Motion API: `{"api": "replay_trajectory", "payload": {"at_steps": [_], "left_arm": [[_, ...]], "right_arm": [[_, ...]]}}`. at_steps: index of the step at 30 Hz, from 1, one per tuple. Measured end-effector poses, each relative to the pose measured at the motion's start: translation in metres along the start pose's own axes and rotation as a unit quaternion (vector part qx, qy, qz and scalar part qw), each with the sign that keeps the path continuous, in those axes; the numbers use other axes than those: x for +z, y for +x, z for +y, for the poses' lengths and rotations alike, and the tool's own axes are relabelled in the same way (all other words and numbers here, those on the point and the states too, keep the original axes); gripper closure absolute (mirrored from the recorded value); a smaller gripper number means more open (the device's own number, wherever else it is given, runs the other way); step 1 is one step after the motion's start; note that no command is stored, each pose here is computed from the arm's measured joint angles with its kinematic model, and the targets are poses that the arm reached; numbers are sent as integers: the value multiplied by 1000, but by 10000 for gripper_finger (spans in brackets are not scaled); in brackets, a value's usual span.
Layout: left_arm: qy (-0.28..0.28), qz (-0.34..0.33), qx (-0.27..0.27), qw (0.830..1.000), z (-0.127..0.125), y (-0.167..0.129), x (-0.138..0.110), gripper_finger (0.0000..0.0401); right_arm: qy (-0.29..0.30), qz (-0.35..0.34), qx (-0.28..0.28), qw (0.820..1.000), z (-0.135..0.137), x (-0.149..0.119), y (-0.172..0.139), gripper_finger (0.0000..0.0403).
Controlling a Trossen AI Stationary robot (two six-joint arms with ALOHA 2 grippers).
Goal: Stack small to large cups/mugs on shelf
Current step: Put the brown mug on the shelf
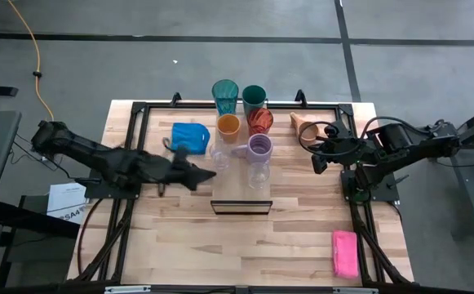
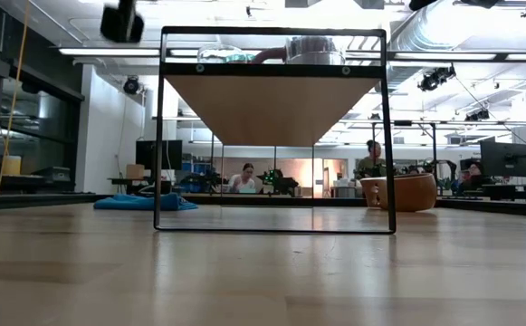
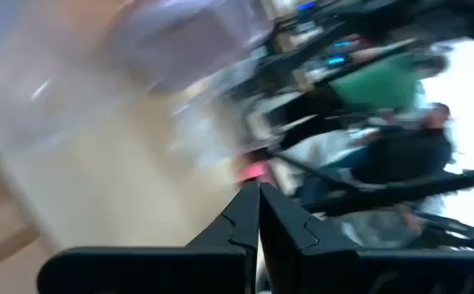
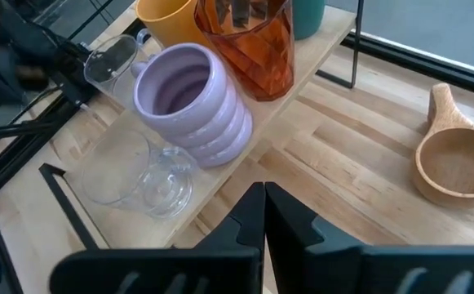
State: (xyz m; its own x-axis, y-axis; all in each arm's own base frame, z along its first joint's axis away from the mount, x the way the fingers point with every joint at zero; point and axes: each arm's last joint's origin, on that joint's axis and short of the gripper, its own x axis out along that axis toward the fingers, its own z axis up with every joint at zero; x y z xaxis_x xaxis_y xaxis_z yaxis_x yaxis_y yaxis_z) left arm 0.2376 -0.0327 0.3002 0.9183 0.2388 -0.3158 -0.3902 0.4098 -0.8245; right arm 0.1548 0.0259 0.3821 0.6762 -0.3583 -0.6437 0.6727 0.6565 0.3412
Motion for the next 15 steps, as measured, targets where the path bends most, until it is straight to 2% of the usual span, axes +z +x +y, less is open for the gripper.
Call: {"api": "replay_trajectory", "payload": {"at_steps": [3,6,11,15], "left_arm": [[43,-30,-61,997,-12,-27,18,401],[111,-73,-119,984,-21,-55,34,401],[251,-124,-159,947,-21,-97,54,401],[347,-155,-177,908,-17,-121,63,401]], "right_arm": [[0,1,1,1000,0,0,0,403],[-3,0,3,1000,1,0,1,403],[-28,-17,34,999,7,4,0,403],[-35,-20,64,997,12,8,1,403]]}}
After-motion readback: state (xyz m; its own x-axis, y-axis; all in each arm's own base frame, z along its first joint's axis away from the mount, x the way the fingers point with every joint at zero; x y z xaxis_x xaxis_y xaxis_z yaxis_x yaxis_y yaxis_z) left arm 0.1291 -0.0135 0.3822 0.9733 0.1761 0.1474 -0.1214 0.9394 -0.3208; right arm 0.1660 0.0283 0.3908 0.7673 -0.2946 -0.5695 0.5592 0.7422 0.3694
